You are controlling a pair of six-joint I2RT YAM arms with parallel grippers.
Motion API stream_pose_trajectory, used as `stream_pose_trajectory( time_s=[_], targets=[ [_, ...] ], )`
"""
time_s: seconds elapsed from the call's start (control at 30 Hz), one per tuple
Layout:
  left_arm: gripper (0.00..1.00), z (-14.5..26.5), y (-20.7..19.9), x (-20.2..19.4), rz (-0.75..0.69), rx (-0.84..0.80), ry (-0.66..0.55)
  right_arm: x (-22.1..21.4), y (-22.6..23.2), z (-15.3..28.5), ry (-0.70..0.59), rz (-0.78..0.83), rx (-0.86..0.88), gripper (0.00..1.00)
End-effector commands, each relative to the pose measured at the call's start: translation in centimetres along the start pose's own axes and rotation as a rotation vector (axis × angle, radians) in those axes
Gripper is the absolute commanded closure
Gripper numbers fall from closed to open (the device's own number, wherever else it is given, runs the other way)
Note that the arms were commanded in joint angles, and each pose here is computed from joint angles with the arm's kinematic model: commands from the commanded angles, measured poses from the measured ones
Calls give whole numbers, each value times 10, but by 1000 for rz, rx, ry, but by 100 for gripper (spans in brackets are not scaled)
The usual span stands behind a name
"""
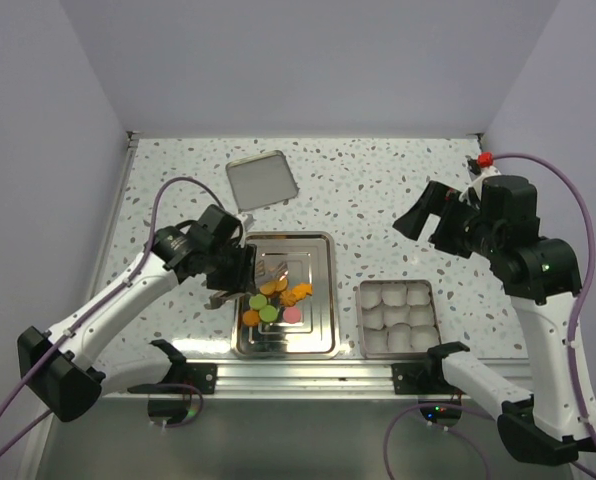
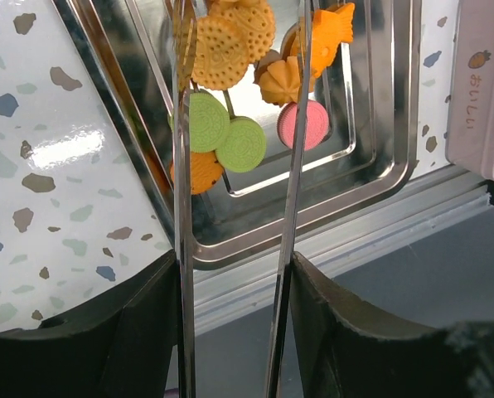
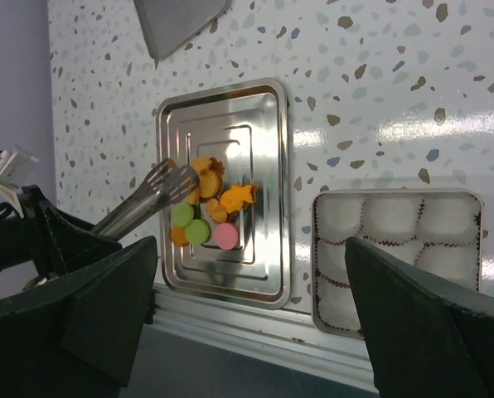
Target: Pack the cookies
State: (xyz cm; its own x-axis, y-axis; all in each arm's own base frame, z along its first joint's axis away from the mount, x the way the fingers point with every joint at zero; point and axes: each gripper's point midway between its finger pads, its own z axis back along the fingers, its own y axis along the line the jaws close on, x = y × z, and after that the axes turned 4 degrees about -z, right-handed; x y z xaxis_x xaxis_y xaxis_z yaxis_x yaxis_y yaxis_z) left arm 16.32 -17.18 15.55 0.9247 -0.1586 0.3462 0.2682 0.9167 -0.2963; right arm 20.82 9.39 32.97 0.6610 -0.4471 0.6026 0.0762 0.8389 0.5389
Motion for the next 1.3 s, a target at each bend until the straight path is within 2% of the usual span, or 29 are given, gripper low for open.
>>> stream_pose_trajectory(
  time_s=[0.0,0.47,0.73,0.83,1.07,1.27],
  targets=[
    [43,2,-1,18,14,26,-74,-5,5,2,24,24,31,1],
    [41,-28,-2,19,8,29,-33,-10,2,-8,51,25,24,1],
    [44,-39,0,20,-1,50,-11,-10,3,-11,57,30,26,1],
    [47,-43,-1,18,-6,48,0,-10,4,-12,58,33,26,1],
    [67,-49,-4,14,-15,38,15,-13,2,-15,70,35,22,1],
    [72,-40,-9,26,-23,46,-10,-14,2,-15,70,34,24,1]
  ],
)
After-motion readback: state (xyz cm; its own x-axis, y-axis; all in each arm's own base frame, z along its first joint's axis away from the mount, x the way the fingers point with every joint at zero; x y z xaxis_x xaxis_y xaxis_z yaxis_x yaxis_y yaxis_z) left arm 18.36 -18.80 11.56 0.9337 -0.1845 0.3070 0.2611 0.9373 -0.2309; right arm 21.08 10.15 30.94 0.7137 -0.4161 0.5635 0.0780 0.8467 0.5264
